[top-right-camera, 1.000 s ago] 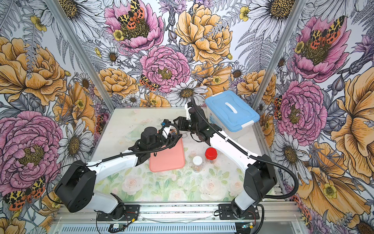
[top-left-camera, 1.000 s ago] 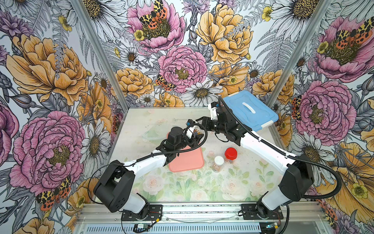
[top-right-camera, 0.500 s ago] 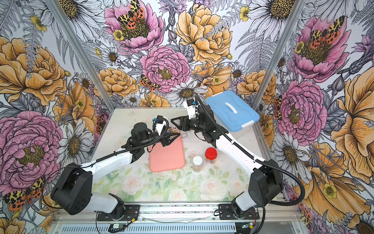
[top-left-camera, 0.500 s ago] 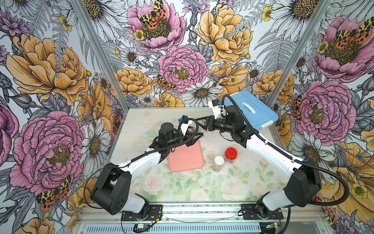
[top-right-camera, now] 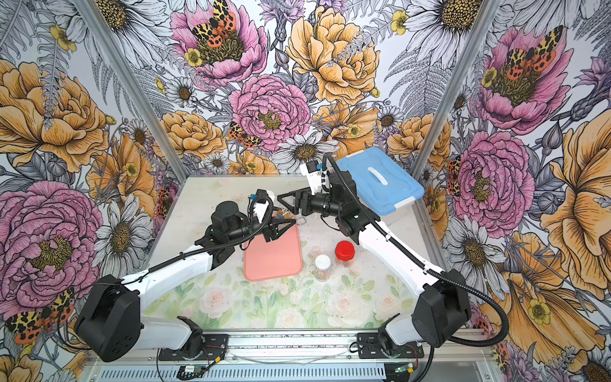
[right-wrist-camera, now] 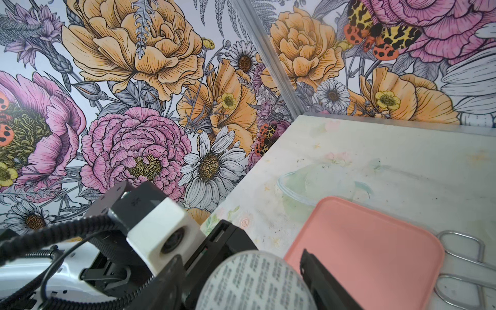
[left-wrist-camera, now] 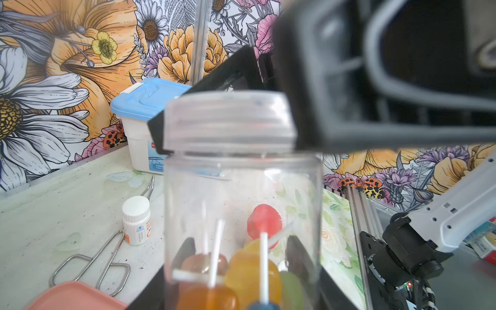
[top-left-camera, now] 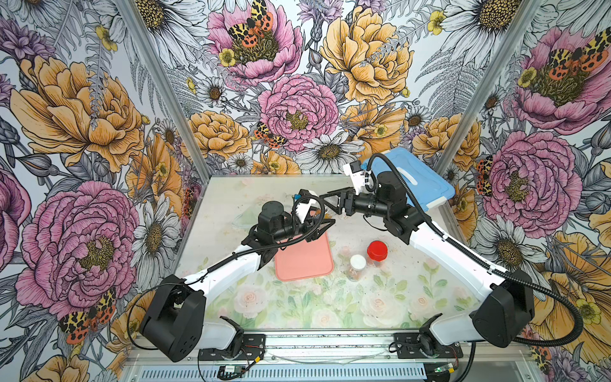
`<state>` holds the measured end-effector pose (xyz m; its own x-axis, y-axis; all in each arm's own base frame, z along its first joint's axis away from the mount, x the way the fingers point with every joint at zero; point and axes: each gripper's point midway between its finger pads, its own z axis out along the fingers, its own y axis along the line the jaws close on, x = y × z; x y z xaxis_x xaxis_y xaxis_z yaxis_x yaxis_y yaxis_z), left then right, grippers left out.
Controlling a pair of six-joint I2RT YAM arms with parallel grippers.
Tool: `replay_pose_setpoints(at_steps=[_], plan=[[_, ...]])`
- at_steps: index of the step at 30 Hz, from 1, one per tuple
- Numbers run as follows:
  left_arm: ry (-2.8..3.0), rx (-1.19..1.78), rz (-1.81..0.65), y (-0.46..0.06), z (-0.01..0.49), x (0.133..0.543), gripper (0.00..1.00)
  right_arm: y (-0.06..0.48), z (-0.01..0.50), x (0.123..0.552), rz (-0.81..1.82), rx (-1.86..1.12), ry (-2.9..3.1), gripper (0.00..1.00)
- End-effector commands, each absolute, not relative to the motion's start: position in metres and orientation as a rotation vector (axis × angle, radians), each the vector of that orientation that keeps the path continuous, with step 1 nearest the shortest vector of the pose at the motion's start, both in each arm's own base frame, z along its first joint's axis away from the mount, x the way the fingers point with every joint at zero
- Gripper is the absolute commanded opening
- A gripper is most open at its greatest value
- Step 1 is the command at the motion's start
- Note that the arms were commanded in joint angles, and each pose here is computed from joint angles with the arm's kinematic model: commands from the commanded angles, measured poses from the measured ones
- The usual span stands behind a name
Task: Pour the candies out of the jar
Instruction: Unscrew the lid from the jar.
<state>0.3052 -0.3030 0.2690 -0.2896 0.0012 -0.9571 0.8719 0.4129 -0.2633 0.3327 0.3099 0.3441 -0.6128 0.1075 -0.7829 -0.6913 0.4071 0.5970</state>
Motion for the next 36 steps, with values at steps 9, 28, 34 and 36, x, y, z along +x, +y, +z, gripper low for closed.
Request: replay_pose_setpoints(at_steps=[9, 28, 34, 36], plan=[[1.658, 0.649, -0.796, -0.285, 0.272, 0.331, 0.00, 0.271, 0.353, 0.362, 1.119, -0.235, 1.888, 0.72], [1.677, 0.669, -0.672, -0.290, 0.266, 0.331, 0.00, 0.308, 0.311, 0.367, 1.029, -0.212, 1.998, 0.65], [1.687, 0.679, -0.672, -0.292, 0.262, 0.331, 0.00, 0.309, 0.309, 0.368, 1.026, -0.198, 2.005, 0.54], [1.687, 0.681, -0.676, -0.293, 0.262, 0.331, 0.00, 0.310, 0.308, 0.369, 1.030, -0.199, 2.007, 0.48]])
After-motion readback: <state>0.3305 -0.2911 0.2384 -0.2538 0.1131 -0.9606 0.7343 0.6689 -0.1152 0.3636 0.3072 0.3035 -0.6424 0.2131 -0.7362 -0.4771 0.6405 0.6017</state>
